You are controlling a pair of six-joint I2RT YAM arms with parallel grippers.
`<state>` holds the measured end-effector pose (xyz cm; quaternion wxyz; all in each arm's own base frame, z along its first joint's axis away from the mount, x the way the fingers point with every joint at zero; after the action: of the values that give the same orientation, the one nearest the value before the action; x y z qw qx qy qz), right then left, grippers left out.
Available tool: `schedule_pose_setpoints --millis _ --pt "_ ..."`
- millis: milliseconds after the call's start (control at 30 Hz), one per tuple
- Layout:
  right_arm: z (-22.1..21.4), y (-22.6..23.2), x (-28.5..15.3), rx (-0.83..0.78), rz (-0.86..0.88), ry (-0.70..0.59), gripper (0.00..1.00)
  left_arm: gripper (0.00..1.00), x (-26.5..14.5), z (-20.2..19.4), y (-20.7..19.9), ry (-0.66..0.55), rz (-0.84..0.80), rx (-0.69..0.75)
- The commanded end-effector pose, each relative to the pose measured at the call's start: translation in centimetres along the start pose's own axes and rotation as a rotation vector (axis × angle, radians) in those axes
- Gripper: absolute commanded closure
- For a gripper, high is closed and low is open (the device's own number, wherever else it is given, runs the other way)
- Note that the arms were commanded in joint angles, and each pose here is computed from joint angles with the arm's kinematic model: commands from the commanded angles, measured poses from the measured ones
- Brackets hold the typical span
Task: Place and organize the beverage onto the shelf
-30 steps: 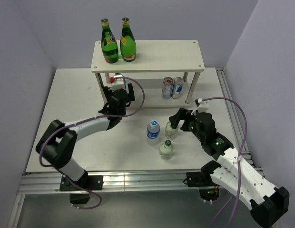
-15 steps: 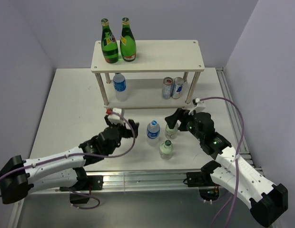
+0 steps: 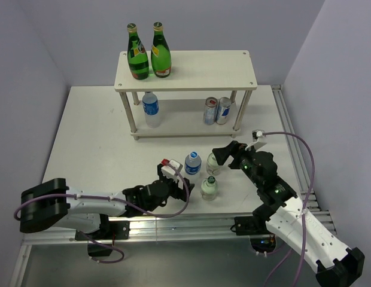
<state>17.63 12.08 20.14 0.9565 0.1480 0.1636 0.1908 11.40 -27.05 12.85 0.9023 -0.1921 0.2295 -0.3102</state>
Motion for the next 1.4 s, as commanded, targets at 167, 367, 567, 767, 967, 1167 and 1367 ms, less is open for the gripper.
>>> schedule_pose_setpoints --millis 167,367,567,767,967,1167,1367 --pt "1.8 0.0 -0.5 -0.025 -0.046 -0.035 0.02 0.08 4.1 2.2 -3.2 -0.178 -0.003 0.009" --pt "1.7 0.0 -0.4 -0.026 -0.048 -0.028 0.02 0.15 7.2 1.9 -3.2 -0.187 0.021 0.016" --pt "1.5 0.0 -0.4 -0.026 -0.043 -0.026 0.02 0.50 9.4 2.0 -1.7 -0.232 0.110 0.031" --pt "1.3 -0.1 -0.4 -0.023 -0.044 -0.023 0.02 0.90 11.1 2.9 -1.1 -0.267 0.145 0.028" --pt "1.4 -0.1 -0.5 -0.021 -0.042 -0.032 0.02 1.00 10.6 5.0 -0.8 -0.346 0.200 0.048" --pt "1.1 -0.1 -0.4 -0.012 -0.037 -0.032 0.02 1.00 9.7 8.1 0.1 -0.418 0.230 0.032" --pt "0.7 -0.2 -0.2 -0.006 -0.033 -0.024 0.02 1.00 9.3 10.5 1.1 -0.474 0.245 0.014"
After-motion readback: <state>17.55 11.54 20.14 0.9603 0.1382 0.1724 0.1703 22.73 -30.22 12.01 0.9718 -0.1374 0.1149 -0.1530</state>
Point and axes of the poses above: each gripper's point midway between its finger pads, its own x axis out along the fingers, its own y axis along the line the jaws close on, z = x × y, the point moved 7 cm from there along -x, back along the fingers, and after that the axes turned 15 degrees about -x, right-handed, at the moved point
